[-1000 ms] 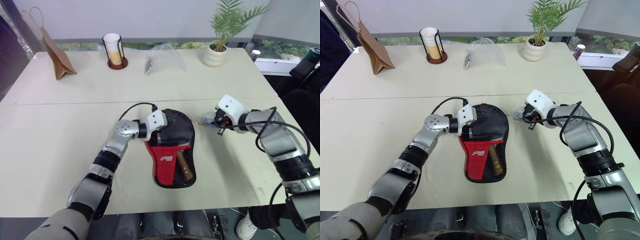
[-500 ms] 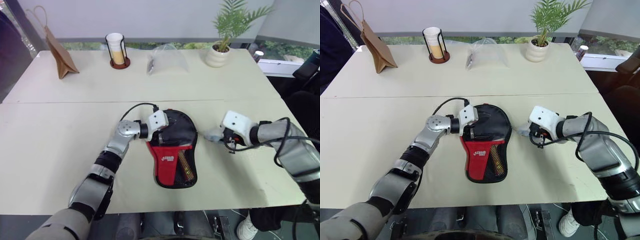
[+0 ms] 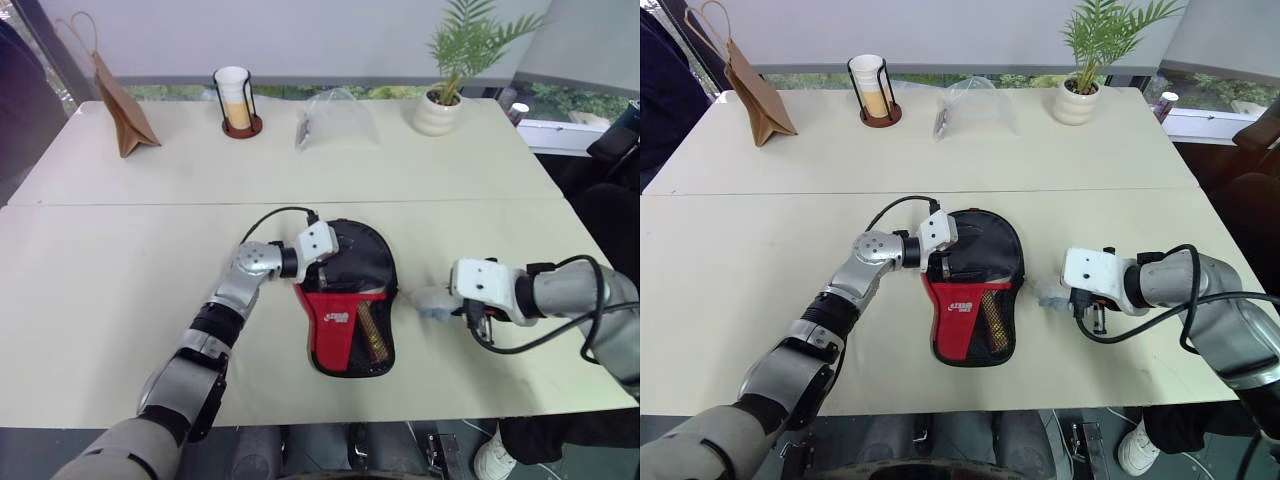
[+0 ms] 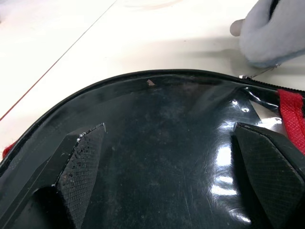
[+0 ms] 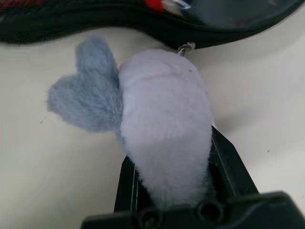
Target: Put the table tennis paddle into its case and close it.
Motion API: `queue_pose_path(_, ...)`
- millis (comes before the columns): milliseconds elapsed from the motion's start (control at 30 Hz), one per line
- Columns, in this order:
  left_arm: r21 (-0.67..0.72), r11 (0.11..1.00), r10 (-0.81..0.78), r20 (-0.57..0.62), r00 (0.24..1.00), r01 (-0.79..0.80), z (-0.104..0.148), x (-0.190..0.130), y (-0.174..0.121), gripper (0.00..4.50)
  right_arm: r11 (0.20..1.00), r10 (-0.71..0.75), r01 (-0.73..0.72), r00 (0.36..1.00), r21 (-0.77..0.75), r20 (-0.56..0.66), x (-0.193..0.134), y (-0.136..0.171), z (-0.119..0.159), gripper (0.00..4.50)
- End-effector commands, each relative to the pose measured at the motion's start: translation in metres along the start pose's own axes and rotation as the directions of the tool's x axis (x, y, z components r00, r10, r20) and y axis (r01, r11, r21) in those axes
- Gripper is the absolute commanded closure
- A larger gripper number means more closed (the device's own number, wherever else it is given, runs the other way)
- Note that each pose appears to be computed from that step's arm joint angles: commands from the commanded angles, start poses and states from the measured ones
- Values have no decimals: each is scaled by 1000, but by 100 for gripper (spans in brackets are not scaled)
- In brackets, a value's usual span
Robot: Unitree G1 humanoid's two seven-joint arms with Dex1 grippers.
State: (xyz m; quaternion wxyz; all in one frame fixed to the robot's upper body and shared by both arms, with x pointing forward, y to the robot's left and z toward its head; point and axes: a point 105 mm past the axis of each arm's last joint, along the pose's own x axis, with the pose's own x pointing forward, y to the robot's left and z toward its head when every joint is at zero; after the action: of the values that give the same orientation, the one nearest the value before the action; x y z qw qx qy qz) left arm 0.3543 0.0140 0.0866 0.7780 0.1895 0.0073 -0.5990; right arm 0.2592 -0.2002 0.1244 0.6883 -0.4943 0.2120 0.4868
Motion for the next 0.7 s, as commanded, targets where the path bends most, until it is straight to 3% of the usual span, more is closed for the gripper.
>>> queue_pose_path(33, -73, 997, -20, -150, 988, 9, -42, -9, -13, 0, 996, 76, -76, 997, -38, -13, -6, 12, 0, 431)
queue_pose_path(367, -77, 997, -15, -155, 988, 4, -43, -10, -14, 0, 1000, -24, 23, 997, 17, 80, 1, 0, 13, 431)
queue_pose_path(700, -80, 997, -29, -158, 987, 16, -44, -9, -17, 0, 998, 27, -16, 983, -61, 184, 16, 10, 43, 431)
